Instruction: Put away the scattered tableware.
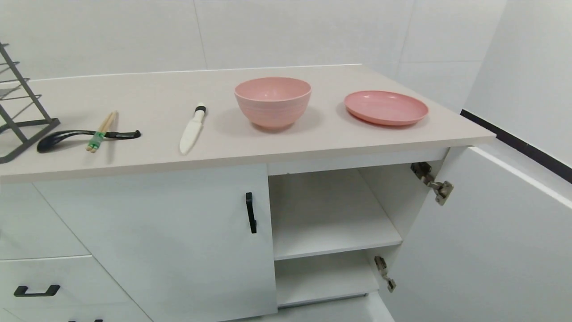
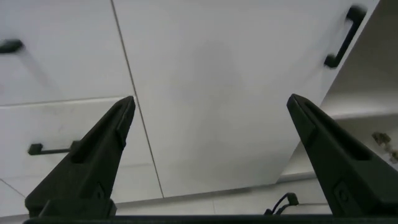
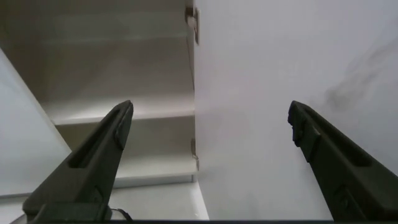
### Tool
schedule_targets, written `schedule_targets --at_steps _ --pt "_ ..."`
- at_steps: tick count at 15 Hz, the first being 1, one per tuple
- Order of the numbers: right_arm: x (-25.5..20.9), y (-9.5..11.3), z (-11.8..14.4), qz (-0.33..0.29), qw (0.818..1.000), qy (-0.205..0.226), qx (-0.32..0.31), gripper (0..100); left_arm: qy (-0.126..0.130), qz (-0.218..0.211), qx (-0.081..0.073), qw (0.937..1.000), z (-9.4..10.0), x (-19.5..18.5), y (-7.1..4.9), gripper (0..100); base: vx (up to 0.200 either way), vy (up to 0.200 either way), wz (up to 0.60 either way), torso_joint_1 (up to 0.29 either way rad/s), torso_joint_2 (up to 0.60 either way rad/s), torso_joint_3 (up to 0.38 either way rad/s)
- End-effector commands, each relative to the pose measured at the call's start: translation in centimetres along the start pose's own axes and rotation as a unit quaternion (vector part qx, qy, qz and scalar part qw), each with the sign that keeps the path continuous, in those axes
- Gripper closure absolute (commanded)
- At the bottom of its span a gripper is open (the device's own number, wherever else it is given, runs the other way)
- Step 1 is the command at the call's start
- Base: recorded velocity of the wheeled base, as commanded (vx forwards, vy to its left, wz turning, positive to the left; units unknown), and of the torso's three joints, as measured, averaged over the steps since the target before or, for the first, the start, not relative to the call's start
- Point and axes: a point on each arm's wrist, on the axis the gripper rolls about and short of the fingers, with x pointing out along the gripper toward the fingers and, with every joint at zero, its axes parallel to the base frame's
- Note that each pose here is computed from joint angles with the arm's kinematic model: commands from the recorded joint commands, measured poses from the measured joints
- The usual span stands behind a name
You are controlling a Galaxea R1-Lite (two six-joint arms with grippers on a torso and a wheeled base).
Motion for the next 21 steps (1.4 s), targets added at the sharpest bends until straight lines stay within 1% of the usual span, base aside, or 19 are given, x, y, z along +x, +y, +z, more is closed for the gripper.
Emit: schedule_targets --at_steps 1,6,9,15,17,18,21 --pt "0.00 0.00 0.01 0.000 1.000 -0.001 0.000 0 0.000 0.000 0.000 1.0000 0.02 0.01 0.00 0 0.000 0.000 0.00 0.232 -0.73 -0.203" --pt "0.00 0.00 0.01 0.000 1.000 -0.001 0.000 0 0.000 0.000 -0.001 1.0000 0.02 0.01 0.00 0 0.000 0.000 0.00 0.225 -0.51 -0.208" --pt "0.00 0.00 0.01 0.000 1.000 -0.001 0.000 0 0.000 -0.001 -0.001 1.0000 0.02 0.01 0.00 0 0.000 0.000 0.00 0.085 -0.48 -0.220" --pt "0.00 0.00 0.01 0.000 1.000 -0.001 0.000 0 0.000 0.000 0.000 1.0000 0.02 0.01 0.00 0 0.000 0.000 0.00 0.352 -0.49 -0.238" --pt "0.00 0.00 0.01 0.000 1.000 -0.001 0.001 0 0.001 -0.001 0.000 1.0000 0.00 0.01 0.00 0 0.200 0.200 0.00 0.276 -0.52 -0.246" --pt "0.01 0.00 0.02 0.000 1.000 0.000 0.001 0 0.001 -0.001 0.000 1.0000 0.00 0.01 0.00 0 0.200 0.000 0.00 0.266 -0.53 -0.246" --pt "0.00 0.00 0.01 0.000 1.000 -0.001 0.001 0 0.000 0.000 0.000 1.0000 0.02 0.01 0.00 0 0.000 0.000 0.00 0.295 -0.53 -0.263"
